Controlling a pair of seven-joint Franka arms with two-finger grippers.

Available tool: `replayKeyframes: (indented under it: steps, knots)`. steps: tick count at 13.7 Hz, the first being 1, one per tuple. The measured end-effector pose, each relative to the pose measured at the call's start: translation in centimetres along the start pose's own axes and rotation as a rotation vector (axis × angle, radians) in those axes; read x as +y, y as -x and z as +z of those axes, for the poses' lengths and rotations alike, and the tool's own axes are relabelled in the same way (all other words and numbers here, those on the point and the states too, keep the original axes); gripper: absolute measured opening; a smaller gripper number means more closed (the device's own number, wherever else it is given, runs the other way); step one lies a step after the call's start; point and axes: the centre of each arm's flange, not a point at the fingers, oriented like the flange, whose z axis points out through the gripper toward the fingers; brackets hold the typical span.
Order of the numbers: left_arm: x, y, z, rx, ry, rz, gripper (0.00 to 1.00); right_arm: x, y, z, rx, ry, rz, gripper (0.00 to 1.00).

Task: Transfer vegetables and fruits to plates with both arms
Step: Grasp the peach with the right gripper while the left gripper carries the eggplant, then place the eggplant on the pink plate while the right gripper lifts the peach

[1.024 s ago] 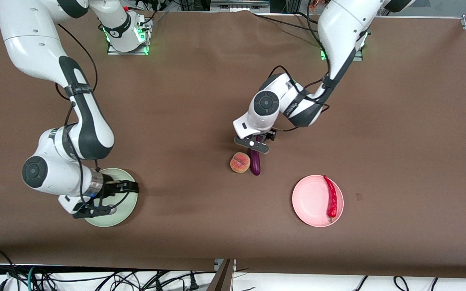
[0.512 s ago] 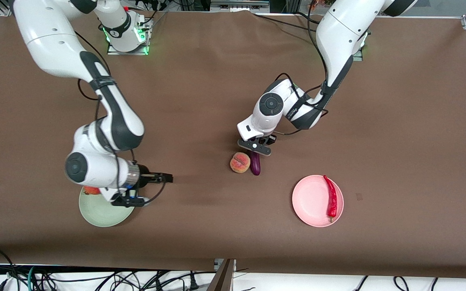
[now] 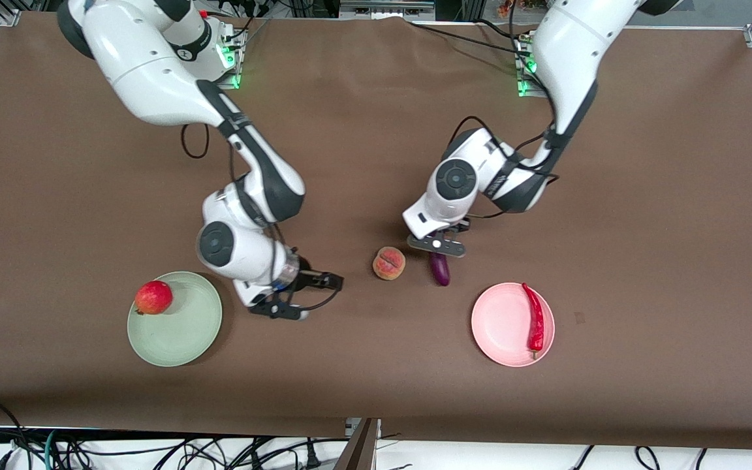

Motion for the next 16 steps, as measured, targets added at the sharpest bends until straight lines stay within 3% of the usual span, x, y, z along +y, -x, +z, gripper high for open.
replayKeyframes:
  steps: [2, 5, 8, 11, 16]
  knots:
    - [-2.8, -0.7, -4.7, 0.001, -0.020, -0.044, 0.35, -2.8, 2.4, 2.0, 0.023, -0.032, 0.031, 1.00]
    - [-8.2, -3.6, -8.6, 0.070, -0.058, -0.087, 0.35, -6.1, 6.1, 4.2, 0.016, -0.045, 0.033, 1.00]
    - [-12.2, -7.1, -7.3, 0.081, -0.057, -0.091, 0.35, -7.5, 7.9, 5.3, 0.021, -0.035, -0.004, 1.00]
    - [-12.3, -10.1, -3.5, 0.126, -0.015, -0.069, 0.35, -7.9, 8.7, 5.9, 0.039, -0.003, -0.056, 1.00]
    - [-13.7, -12.0, 0.4, 0.169, -0.002, -0.043, 0.35, -8.4, 10.5, 7.7, 0.045, 0.040, -0.105, 1.00]
